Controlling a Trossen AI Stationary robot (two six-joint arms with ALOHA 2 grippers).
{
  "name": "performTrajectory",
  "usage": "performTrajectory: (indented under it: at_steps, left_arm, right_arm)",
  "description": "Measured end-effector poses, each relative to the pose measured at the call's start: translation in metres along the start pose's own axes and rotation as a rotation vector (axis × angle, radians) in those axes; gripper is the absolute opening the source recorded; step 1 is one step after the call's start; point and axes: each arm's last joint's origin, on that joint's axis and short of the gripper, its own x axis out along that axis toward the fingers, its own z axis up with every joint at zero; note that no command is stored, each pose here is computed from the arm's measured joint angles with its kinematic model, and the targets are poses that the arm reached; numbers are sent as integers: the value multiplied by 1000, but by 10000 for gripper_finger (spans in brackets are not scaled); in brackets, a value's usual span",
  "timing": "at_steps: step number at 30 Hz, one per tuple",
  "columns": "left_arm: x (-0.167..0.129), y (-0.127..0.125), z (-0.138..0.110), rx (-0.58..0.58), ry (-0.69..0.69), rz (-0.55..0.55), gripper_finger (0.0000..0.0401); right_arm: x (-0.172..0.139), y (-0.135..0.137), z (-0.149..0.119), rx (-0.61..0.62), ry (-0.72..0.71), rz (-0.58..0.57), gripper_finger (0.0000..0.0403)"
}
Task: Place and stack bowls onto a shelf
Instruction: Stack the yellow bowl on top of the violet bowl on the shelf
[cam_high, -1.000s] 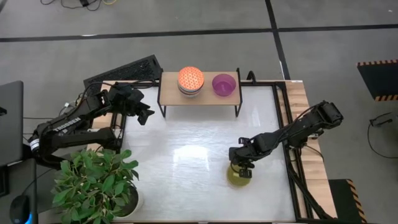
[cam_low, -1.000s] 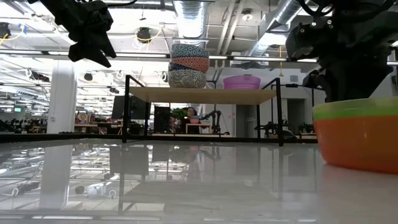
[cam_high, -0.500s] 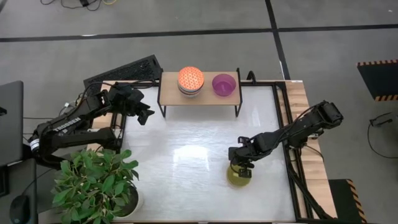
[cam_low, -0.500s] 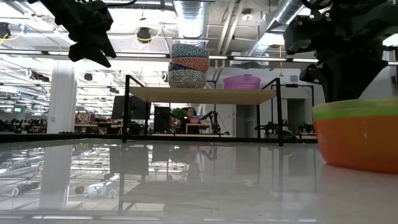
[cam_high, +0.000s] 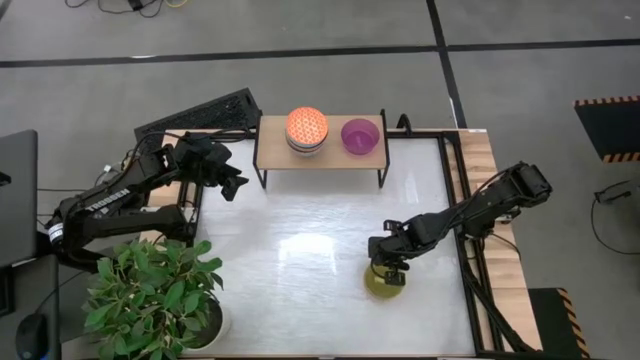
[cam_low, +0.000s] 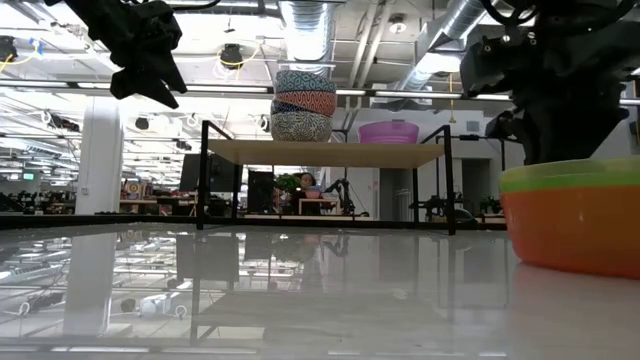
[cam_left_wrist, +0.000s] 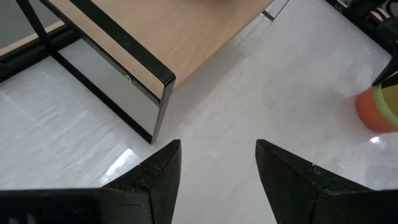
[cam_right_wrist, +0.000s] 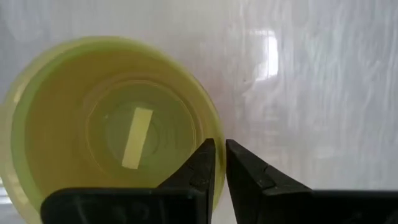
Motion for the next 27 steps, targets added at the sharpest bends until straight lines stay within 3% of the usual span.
performTrajectory:
  at_steps: [27]
  left_arm:
    - [0,1,0,11,-6,19,190]
  right_arm:
    - [-6,3,3,1,3,-1,45]
